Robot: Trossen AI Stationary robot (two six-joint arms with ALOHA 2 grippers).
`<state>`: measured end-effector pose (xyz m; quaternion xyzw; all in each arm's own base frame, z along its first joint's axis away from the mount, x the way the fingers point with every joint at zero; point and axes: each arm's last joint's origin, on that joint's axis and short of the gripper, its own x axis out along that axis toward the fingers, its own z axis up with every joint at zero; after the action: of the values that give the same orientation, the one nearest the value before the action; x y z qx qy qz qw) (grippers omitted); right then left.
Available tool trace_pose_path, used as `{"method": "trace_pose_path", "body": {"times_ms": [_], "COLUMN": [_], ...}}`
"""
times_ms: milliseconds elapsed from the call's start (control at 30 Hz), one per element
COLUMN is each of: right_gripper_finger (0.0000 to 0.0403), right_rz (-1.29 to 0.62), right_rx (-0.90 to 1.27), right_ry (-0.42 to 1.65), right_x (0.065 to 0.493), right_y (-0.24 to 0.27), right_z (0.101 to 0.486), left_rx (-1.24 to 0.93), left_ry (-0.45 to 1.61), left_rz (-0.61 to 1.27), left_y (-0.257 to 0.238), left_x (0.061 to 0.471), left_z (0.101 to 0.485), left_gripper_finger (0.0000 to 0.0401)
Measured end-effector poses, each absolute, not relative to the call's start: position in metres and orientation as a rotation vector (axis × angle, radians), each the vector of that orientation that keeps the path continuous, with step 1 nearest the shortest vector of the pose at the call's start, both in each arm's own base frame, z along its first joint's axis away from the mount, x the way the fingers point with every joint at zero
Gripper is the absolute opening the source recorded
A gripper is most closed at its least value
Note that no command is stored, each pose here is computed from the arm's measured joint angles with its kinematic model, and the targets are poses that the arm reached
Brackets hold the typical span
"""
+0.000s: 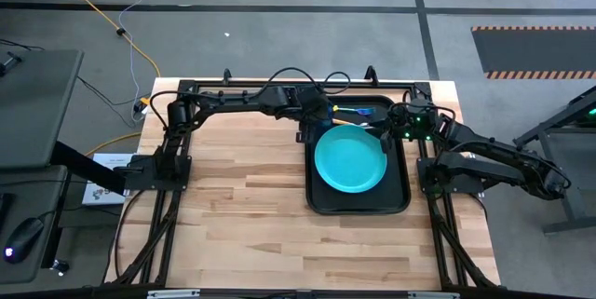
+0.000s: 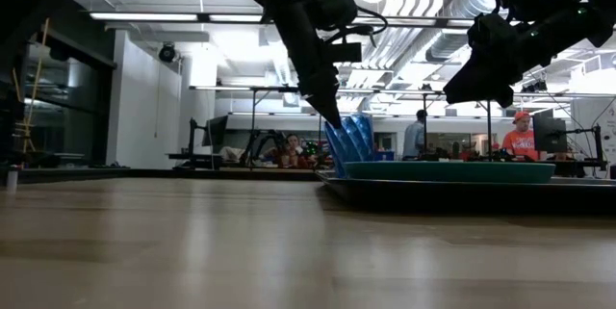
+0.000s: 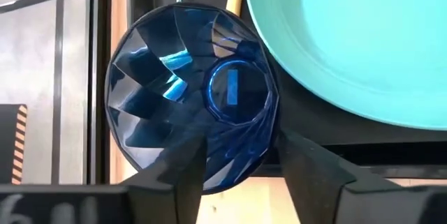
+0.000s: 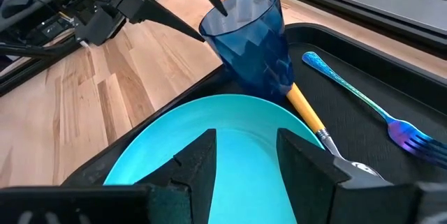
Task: Pick and place plate/cup/fork/spoon on tray
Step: Put the blue cup on the black serving tray to the top left of the yellow spoon
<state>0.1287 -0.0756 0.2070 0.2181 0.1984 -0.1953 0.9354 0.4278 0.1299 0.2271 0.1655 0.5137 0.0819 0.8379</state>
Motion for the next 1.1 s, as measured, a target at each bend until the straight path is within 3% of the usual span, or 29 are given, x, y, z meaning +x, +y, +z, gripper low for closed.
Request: {"method": "trace_pose_path", "body": {"times_ms": [333,1100], "right_gripper_finger": [0.0142,0.0142], "right_rz": [-0.388,-0.388], "right_rx": [0.435,0.442], "right_ry": [0.374,0.316], "right_x": [0.13,0.132], "right_y": [-0.076,-0.077], "right_z": [0.21,0.215], "left_rx": [0.361,0.432], "left_ry": [1.04,0.956], "left_rz": [0.188,0.21], "left_y": [0.13,0.125], "left_x": [0.432,0.424], "left_z": [0.23,0.263], "left_gripper_finger": [0.0205,0.0207]}}
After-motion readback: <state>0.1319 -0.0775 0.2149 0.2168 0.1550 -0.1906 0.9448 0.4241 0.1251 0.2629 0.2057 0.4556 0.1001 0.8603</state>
